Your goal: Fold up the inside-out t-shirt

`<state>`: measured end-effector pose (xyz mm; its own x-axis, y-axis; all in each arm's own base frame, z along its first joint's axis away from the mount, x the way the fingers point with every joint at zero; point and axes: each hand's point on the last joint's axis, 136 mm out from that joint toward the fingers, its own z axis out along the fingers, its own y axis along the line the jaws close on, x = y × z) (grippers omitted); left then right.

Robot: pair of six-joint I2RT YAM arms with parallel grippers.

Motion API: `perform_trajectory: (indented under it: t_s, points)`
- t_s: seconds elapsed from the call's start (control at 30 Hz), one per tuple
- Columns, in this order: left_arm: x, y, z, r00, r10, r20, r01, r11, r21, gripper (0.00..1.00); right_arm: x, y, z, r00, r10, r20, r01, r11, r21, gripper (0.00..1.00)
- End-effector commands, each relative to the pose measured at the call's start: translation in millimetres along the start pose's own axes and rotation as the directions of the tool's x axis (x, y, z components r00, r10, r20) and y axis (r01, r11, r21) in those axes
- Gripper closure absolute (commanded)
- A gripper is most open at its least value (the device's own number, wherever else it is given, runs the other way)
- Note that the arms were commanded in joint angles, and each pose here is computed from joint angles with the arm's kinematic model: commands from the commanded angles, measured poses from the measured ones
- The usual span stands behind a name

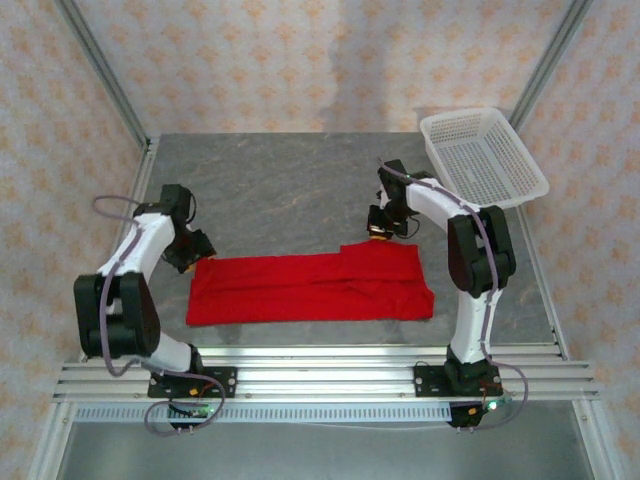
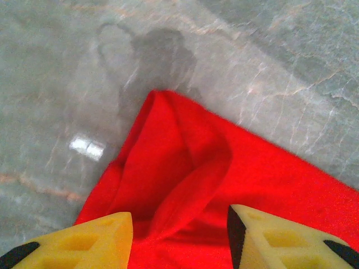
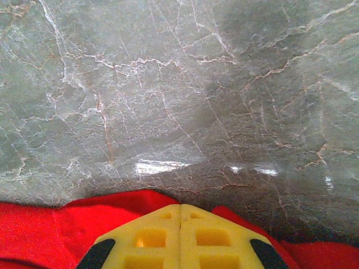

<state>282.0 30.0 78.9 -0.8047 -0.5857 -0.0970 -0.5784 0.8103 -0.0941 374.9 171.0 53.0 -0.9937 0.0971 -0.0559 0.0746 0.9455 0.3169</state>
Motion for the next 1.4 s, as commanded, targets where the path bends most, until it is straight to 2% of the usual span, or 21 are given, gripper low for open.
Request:
perform_trajectory:
  t_s: [0.0,0.1,0.2,0.43,0.57,0.7,0.87,1.13,1.17,1.27,1.37]
  points:
    - [-17,-11,5,0.994,0.103,0.021,-0.102,0.994,-0.033,0.52,-11,6,-31,0.997,-0.005,0.076,0.004,1.0,0.008,1.0]
    - [-18,-17,16,0.989,0.149,-0.018,-0.15,0.987,-0.056,0.52,-9,4,-33,0.997,0.004,0.072,-0.006,1.0,0.022,1.0]
    - [-15,-10,28,0.984,0.164,-0.071,-0.171,0.98,-0.104,0.58,-8,2,-34,0.997,0.02,0.076,-0.022,0.999,0.029,1.0]
    - [-6,-19,42,0.974,0.185,-0.132,-0.193,0.98,-0.046,0.81,-7,-3,-33,0.996,0.038,0.078,-0.042,0.998,0.052,1.0]
    - [-9,-18,44,0.977,0.168,-0.133,-0.178,0.982,-0.063,1.0,-7,-4,-32,0.996,0.045,0.075,-0.049,0.997,0.056,1.0]
    - [-23,-7,36,0.991,0.104,-0.087,-0.111,0.991,-0.08,1.0,-6,-12,-33,0.995,0.05,0.085,-0.058,0.994,0.096,1.0]
    - [-36,0,44,0.993,-0.063,-0.102,0.067,0.997,0.038,1.0,-1,-23,-32,0.994,0.052,0.094,-0.065,0.988,0.137,1.0]
    - [-35,1,59,0.98,-0.156,-0.125,0.17,0.98,0.107,1.0,0,-26,-35,0.995,0.041,0.091,-0.055,0.986,0.157,1.0]
    - [-34,2,60,0.978,-0.166,-0.128,0.18,0.977,0.11,0.99,-1,-26,-36,0.995,0.041,0.094,-0.056,0.986,0.159,1.0]
    - [-36,4,58,0.973,-0.193,-0.129,0.211,0.967,0.14,0.88,-3,-22,-45,0.994,0.037,0.107,-0.053,0.988,0.147,1.0]
    - [-46,12,39,0.971,-0.229,-0.074,0.238,0.957,0.165,0.81,-4,-10,-64,0.991,0.034,0.131,-0.048,0.993,0.108,1.0]
